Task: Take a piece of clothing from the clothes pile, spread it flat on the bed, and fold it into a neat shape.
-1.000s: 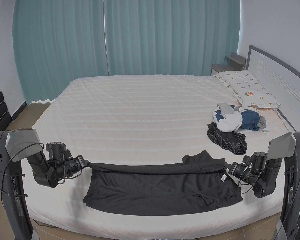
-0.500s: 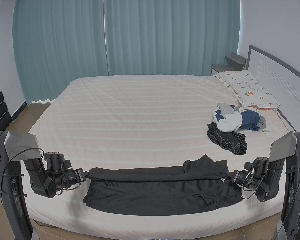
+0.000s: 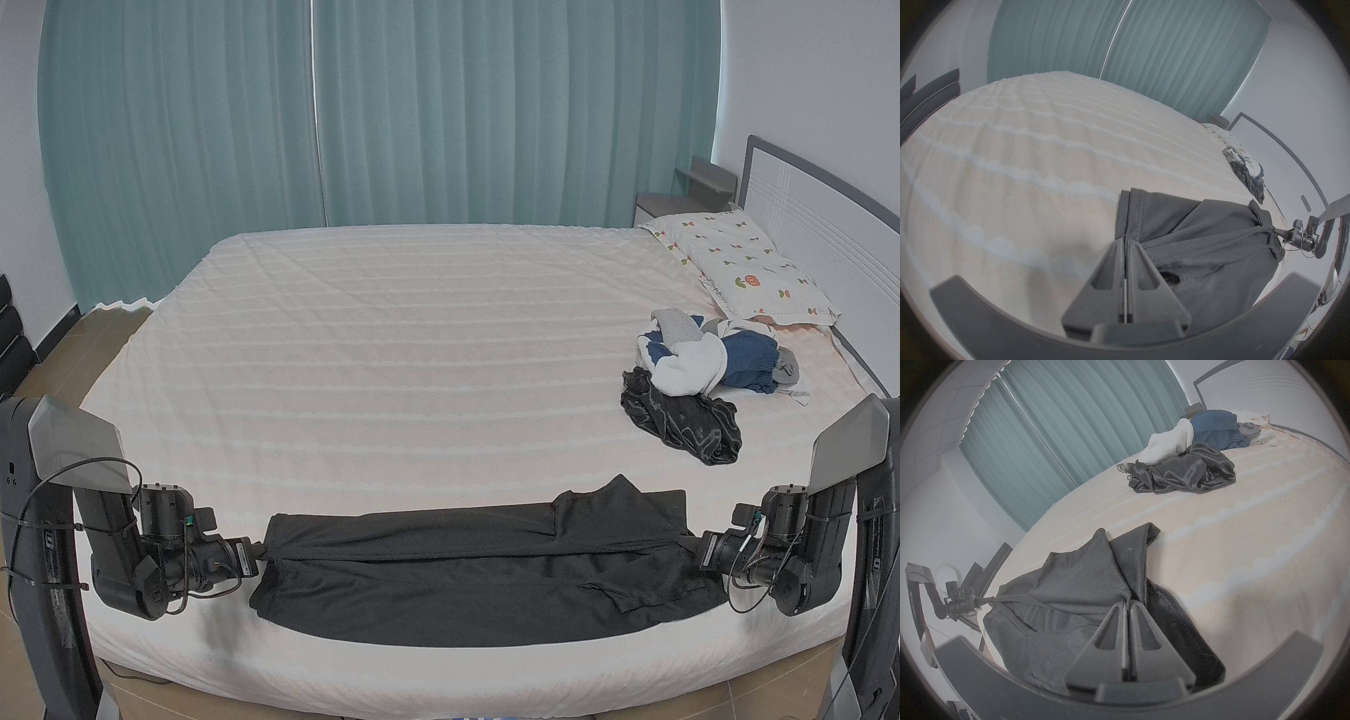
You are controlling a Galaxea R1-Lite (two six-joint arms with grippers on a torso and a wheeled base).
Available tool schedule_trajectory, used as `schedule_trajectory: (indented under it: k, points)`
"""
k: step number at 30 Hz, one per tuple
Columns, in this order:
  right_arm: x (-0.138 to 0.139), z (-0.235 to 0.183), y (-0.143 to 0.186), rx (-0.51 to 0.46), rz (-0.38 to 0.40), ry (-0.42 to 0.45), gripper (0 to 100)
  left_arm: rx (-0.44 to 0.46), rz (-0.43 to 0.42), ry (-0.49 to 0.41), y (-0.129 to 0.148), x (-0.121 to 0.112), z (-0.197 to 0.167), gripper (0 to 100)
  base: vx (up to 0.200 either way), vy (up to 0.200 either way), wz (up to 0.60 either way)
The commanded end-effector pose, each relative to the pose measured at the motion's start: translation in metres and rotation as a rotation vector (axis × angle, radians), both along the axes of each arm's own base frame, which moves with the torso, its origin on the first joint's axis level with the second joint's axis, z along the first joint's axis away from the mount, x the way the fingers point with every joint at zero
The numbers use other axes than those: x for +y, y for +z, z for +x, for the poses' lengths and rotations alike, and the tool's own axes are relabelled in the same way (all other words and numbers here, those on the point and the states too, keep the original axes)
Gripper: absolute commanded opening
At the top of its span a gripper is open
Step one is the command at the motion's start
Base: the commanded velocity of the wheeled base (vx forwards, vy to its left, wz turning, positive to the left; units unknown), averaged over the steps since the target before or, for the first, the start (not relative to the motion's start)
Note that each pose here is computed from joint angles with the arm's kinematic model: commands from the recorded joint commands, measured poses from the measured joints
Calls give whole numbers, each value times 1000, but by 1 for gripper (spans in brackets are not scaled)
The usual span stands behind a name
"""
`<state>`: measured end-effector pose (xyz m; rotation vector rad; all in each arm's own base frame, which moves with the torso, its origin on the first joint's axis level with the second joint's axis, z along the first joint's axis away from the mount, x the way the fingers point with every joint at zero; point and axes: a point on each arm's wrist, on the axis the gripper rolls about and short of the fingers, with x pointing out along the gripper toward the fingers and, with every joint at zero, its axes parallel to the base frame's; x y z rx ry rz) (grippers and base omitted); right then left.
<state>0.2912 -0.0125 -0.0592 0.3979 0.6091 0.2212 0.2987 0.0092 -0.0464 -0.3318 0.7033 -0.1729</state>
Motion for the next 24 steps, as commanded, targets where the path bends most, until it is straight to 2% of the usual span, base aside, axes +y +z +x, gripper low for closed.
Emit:
schedule_trajectory:
  k: [1,10,11,12,17,24]
  points:
    - [0,0,-1,-2,-1,-1,0,41,0,0,-10,0,-6,0,0,0,0]
    - [-3,-1,-2,3,-3,-8,0,40,0,-1,-10,-1,-7,0,0,0,0]
    - [-3,-2,-3,4,-3,-8,100,37,-1,0,-10,-1,-7,0,0,0,0]
    - [-3,-2,-3,7,-3,-8,100,35,-2,1,-9,-1,-7,100,0,0,0]
    - [-3,-2,1,-3,3,-5,100,31,-5,3,-5,-2,-9,100,0,0,0]
    - [-15,-5,21,-54,17,-38,100,-13,-9,30,16,4,-15,100,0,0,0]
